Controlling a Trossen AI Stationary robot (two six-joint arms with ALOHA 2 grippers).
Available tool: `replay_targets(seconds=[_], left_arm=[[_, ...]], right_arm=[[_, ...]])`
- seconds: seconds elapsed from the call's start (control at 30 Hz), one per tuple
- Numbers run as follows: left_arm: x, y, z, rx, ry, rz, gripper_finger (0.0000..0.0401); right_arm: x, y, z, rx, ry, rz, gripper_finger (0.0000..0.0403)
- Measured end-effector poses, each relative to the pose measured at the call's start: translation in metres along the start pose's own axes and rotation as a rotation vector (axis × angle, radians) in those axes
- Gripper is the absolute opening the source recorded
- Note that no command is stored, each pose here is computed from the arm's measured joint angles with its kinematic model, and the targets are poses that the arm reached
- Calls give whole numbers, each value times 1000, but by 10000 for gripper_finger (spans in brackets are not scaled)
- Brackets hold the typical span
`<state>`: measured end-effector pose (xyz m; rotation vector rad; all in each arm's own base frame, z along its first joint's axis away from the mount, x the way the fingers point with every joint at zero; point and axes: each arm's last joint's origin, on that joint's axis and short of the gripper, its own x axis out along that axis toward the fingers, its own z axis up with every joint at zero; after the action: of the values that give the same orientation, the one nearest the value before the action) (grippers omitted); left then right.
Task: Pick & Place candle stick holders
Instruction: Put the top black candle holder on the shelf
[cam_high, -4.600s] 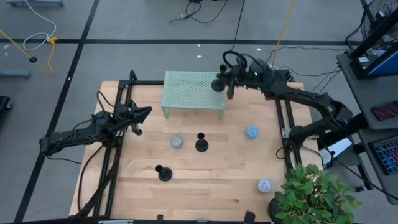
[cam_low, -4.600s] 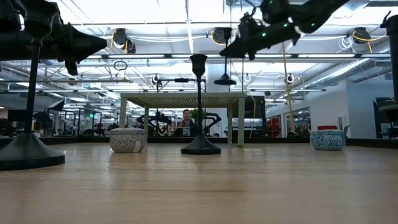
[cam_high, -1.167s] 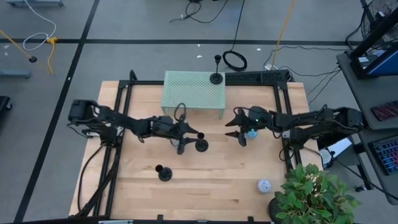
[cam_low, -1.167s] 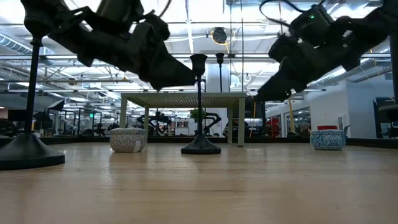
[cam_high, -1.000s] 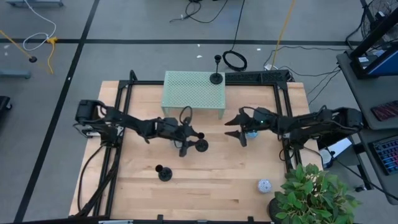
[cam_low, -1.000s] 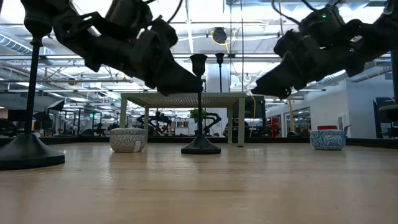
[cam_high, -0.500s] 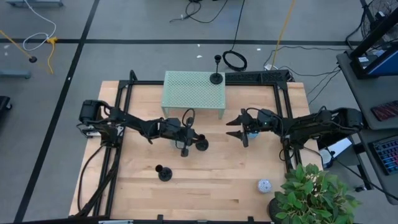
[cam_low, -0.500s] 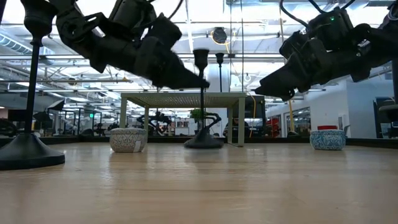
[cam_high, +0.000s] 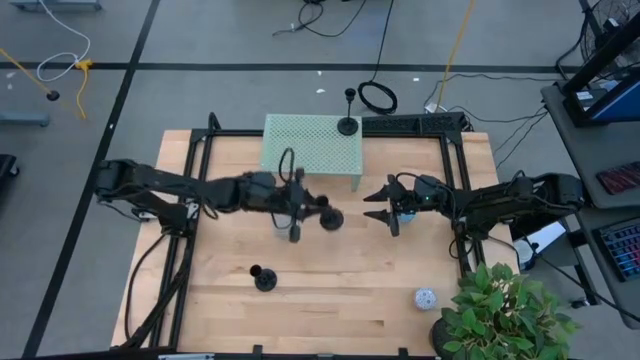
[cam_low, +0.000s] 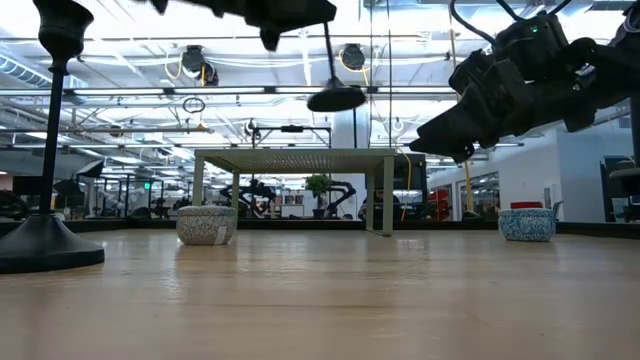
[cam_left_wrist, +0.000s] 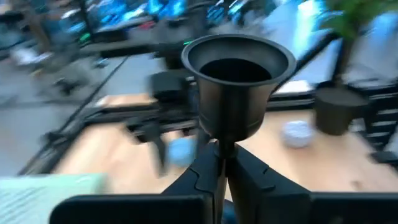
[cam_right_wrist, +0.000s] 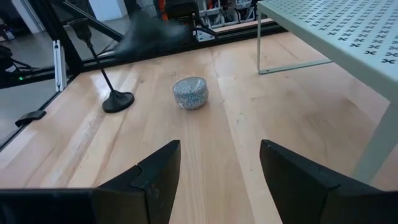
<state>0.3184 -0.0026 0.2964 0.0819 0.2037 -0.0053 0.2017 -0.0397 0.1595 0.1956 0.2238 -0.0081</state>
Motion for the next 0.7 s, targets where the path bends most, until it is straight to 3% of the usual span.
replay_targets(seconds=[0.17,0.27,0.53,0.7], left_arm=[[-4,37,36,-69,22,264,13],[-9,68,47,-100,-4,360,16],[-27,150,31,-218,-11,628,14],[-26,188,9,-291,-2,679,14]], right_arm=[[0,0,0,2,1,-1,212],[0,0,0,6,0,-1,212],[0,0,0,2,0,-2,212],[0,0,0,2,0,-2,212]])
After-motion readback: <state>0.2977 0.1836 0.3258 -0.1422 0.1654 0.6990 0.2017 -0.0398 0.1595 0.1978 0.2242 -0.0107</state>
